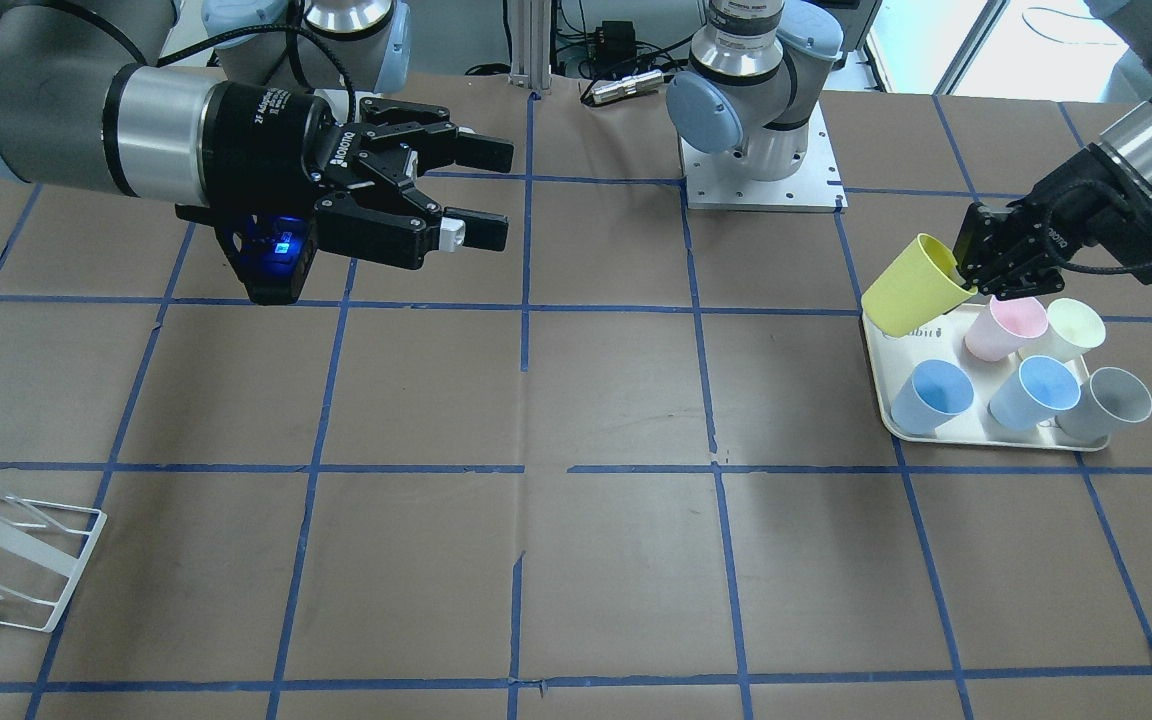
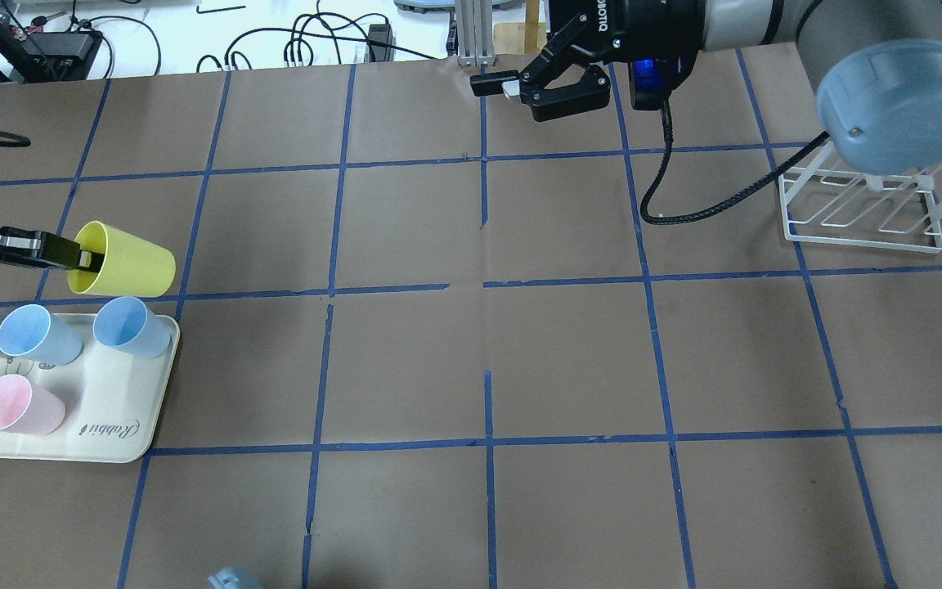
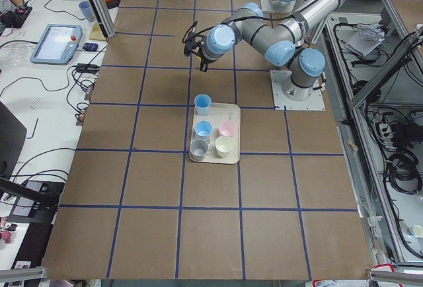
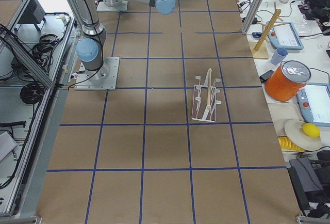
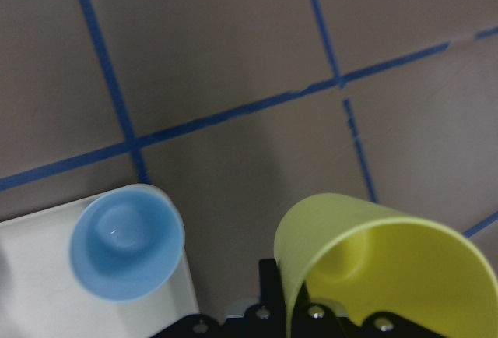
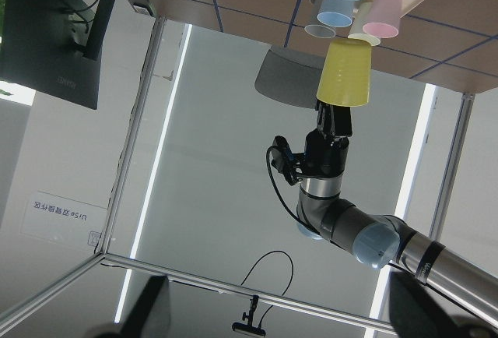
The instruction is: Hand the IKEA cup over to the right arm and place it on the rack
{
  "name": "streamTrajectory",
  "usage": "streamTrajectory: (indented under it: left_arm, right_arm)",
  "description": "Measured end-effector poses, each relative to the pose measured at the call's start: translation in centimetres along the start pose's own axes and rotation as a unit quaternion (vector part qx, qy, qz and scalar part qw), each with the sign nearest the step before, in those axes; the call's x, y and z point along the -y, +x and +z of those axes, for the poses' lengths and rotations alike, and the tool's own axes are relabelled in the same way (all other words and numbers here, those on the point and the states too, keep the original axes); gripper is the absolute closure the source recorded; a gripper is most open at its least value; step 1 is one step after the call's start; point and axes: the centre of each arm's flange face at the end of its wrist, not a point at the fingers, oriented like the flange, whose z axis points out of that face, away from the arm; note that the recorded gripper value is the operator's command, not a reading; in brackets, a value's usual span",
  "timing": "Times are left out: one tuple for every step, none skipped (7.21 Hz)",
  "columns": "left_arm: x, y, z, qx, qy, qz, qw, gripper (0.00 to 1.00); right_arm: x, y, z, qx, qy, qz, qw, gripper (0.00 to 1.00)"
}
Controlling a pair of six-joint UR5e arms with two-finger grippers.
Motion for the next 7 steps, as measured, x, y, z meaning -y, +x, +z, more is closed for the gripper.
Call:
streamTrajectory:
  left_arm:
    - [1.9,3.1,1.4,-0.049,0.029,-0.043,0.9975,1.00]
    - [4.1,7.0,3.2,-0.096,0.051,-0.086,0.9904,1.00]
    - [5.9,10.8,4.8,-0.140,0.070,-0.120,0.9804,1.00]
    - [7.1,13.7,5.6,-0.183,0.083,-0.138,0.9699,1.00]
    - [7.6,16.0,6.0,-0.239,0.093,-0.151,0.9547,1.00]
    - [7.4,17.4,6.3,-0.301,0.097,-0.169,0.9335,1.00]
    - [6.5,18.5,7.0,-0.355,0.097,-0.184,0.9114,1.00]
  right_arm:
    - [-0.2,0.1,0.0,0.001,-0.004,0.003,1.0000,0.00]
    - [-0.3,0.1,0.2,0.000,-0.006,0.005,1.0000,0.00]
    - [-0.3,0.2,0.3,-0.002,-0.004,0.006,1.0000,0.00]
    - [-0.2,0.3,0.5,-0.005,-0.002,0.008,1.0000,0.00]
    - [-0.1,0.3,0.5,-0.006,-0.001,0.014,0.9999,0.00]
    - [-0.1,0.3,0.6,-0.006,-0.001,0.022,0.9997,0.00]
    - [-0.1,0.3,0.6,-0.006,-0.001,0.034,0.9994,0.00]
